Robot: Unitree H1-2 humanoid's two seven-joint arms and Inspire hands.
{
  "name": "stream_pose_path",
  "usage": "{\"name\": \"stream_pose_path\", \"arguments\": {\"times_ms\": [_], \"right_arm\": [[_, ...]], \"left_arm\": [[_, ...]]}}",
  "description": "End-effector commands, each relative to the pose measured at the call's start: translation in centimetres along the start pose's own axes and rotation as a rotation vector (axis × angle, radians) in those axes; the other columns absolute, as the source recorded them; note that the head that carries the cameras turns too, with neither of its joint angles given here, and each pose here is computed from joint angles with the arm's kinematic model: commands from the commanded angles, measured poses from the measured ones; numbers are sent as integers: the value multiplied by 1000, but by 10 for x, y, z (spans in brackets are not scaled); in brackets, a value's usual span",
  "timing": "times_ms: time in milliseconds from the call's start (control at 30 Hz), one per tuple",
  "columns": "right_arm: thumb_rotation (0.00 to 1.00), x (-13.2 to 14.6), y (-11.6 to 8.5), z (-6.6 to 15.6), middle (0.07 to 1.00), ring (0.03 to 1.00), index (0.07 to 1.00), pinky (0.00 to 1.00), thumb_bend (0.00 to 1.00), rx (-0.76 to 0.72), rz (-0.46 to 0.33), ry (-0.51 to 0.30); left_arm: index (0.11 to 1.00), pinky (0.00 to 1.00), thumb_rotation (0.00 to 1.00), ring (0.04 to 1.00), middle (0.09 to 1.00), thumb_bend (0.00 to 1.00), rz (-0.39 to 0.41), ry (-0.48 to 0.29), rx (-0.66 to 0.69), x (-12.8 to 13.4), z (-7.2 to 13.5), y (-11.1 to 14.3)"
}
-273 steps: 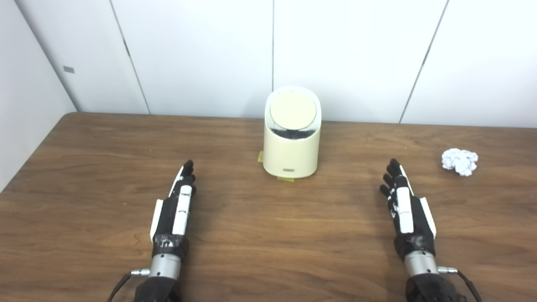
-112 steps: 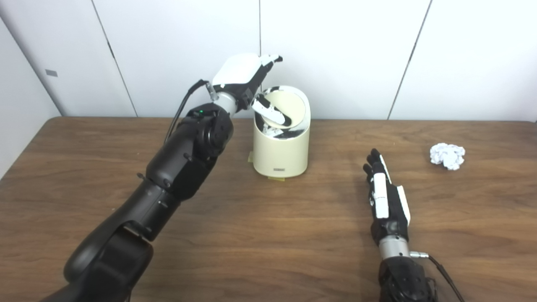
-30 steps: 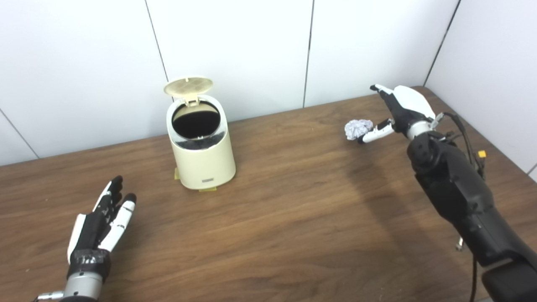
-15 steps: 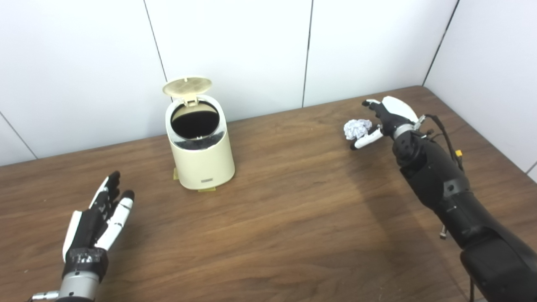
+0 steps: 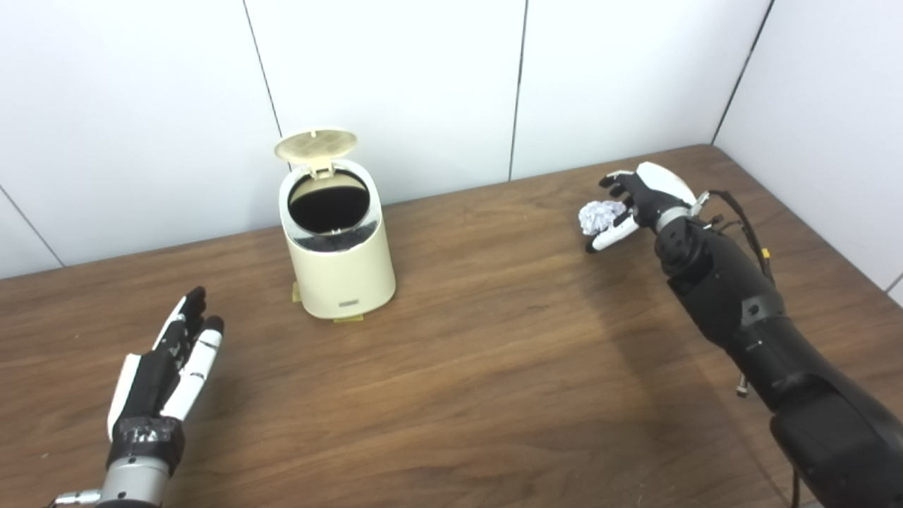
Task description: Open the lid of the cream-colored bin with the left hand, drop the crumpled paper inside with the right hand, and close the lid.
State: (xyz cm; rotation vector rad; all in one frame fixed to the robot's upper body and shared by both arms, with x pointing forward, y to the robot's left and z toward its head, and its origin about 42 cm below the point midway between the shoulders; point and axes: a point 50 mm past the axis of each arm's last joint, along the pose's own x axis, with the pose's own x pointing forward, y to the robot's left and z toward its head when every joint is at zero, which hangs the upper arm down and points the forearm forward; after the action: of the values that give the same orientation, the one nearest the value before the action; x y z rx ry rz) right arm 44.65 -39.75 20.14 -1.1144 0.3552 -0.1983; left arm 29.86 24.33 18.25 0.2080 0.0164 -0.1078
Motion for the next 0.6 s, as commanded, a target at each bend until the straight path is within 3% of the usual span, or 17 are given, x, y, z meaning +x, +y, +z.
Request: {"name": "stream_pose_path", "arguments": {"times_ms": [0, 133, 267, 300, 333, 567], "right_arm": [[127, 5, -29, 9, 738, 666, 817, 571, 785, -5, -61, -38], [81, 6, -31, 6, 627, 544, 742, 471, 792, 0, -50, -20], [53, 6, -30, 0, 586, 509, 702, 452, 762, -12, -64, -14], [27, 6, -31, -1, 526, 529, 610, 489, 648, -8, -78, -18], [8, 6, -31, -2, 493, 454, 542, 447, 561, -4, -88, -22], [0, -4, -29, 10, 500, 386, 527, 349, 514, 8, -138, -45]], "left_arm": [[1000, 1000, 641, 1000, 1000, 385, -2, -86, 45, 4, 22, 3], [1000, 1000, 733, 1000, 994, 407, -17, -114, 61, 5, 25, 2], [1000, 1000, 770, 1000, 993, 423, -18, -122, 59, 4, 28, 1], [1000, 1000, 786, 1000, 992, 431, -19, -124, 60, 3, 28, 1], [1000, 1000, 797, 1000, 991, 441, -19, -124, 60, 3, 29, 1], [1000, 1000, 784, 1000, 993, 424, -17, -103, 55, 5, 25, -2]]}}
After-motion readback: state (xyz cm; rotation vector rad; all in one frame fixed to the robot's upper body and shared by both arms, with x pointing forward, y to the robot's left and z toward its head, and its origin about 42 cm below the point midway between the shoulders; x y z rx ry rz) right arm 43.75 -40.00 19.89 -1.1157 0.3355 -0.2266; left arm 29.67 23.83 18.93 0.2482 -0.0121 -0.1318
